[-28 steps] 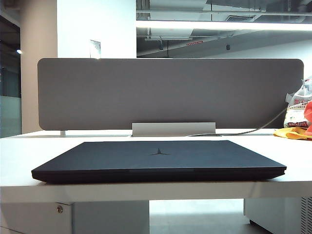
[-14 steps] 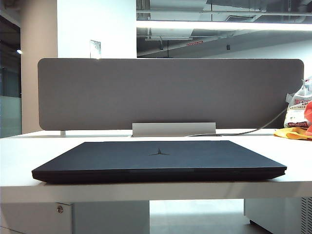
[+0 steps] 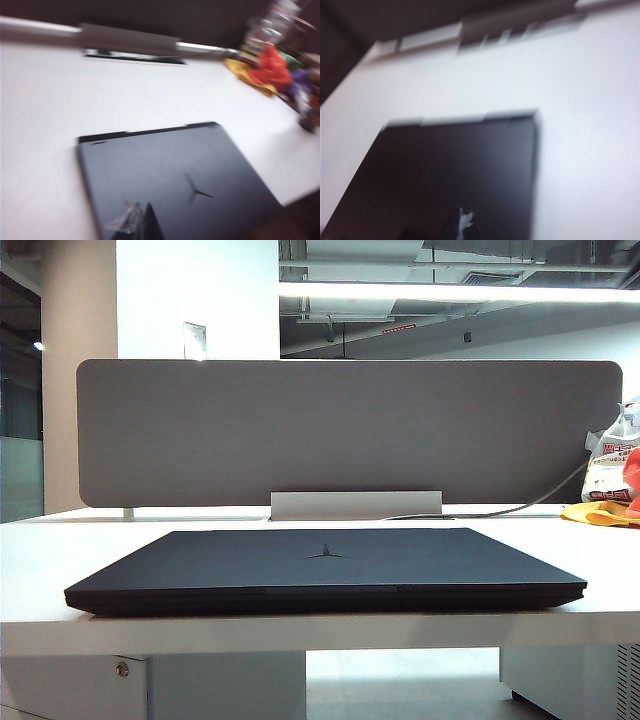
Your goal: Open the lid of the laptop and use the keypad to enter the password "123".
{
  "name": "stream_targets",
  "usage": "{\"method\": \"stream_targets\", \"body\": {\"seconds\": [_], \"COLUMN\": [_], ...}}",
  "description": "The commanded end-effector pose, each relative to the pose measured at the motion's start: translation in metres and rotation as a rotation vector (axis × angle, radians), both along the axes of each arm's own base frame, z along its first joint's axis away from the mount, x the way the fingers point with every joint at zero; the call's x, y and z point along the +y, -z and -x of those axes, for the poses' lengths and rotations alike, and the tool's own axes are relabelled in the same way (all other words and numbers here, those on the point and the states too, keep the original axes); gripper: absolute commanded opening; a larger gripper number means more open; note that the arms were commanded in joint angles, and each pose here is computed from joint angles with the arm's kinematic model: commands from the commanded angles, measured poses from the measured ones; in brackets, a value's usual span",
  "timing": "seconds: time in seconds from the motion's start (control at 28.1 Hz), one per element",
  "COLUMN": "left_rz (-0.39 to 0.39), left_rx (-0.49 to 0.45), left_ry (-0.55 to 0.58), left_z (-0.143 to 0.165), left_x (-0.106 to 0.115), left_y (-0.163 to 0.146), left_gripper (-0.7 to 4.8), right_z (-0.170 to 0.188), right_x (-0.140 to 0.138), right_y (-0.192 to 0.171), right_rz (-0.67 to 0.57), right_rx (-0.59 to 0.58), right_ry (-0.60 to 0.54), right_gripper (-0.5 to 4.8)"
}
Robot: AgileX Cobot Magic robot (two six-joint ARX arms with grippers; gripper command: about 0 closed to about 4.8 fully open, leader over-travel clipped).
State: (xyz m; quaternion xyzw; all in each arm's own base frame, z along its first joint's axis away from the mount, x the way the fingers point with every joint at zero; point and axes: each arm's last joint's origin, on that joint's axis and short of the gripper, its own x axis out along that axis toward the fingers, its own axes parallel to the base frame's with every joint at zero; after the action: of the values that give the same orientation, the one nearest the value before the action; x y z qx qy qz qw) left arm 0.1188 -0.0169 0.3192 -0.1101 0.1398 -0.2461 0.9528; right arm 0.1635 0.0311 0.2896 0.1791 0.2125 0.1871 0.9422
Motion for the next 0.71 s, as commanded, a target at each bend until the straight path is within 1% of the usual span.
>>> {"method": "stream_targets", "body": {"seconds": [0.04, 0.14, 0.25, 0.39, 0.43, 0.46, 0.57, 0.64, 0.71], "left_rz": [-0.05, -0.086, -0.14, -0.2, -0.213, -0.227, -0.288, -0.311, -0.33], "left_rx": [-0.011, 0.037, 0.084, 0.118, 0.128, 0.14, 0.177, 0.2, 0.213], "left_ry": [0.03, 0.062, 0.074, 0.117, 0.142, 0.162, 0.173, 0.208, 0.234], "left_z": [0.002, 0.003, 0.005, 0.005, 0.004, 0.003, 0.001, -0.001, -0.002], "left_x": [-0.01, -0.02, -0.032, -0.048, -0.053, -0.058, -0.07, -0.078, -0.085], "left_y": [-0.001, 0.005, 0.011, 0.016, 0.018, 0.02, 0.028, 0.032, 0.035], "left_gripper": [-0.06, -0.06, -0.06, -0.06, -0.06, -0.06, -0.06, -0.06, -0.06], "right_z": [-0.019, -0.033, -0.041, -0.05, -0.051, -0.054, -0.058, -0.058, -0.056], "right_x": [0.021, 0.04, 0.06, 0.08, 0.084, 0.086, 0.091, 0.093, 0.093], "right_y": [0.016, 0.035, 0.049, 0.062, 0.064, 0.067, 0.074, 0.077, 0.078], "right_rz": [-0.03, -0.011, -0.014, -0.038, -0.053, -0.072, -0.138, -0.161, -0.181], "right_rx": [0.136, 0.234, 0.3, 0.335, 0.346, 0.362, 0.417, 0.45, 0.474], "right_ry": [-0.097, -0.166, -0.22, -0.263, -0.274, -0.286, -0.332, -0.353, -0.371], "right_gripper": [-0.04, -0.01, 0.0, 0.02, 0.11, 0.46, 1.65, 2.33, 2.62]}}
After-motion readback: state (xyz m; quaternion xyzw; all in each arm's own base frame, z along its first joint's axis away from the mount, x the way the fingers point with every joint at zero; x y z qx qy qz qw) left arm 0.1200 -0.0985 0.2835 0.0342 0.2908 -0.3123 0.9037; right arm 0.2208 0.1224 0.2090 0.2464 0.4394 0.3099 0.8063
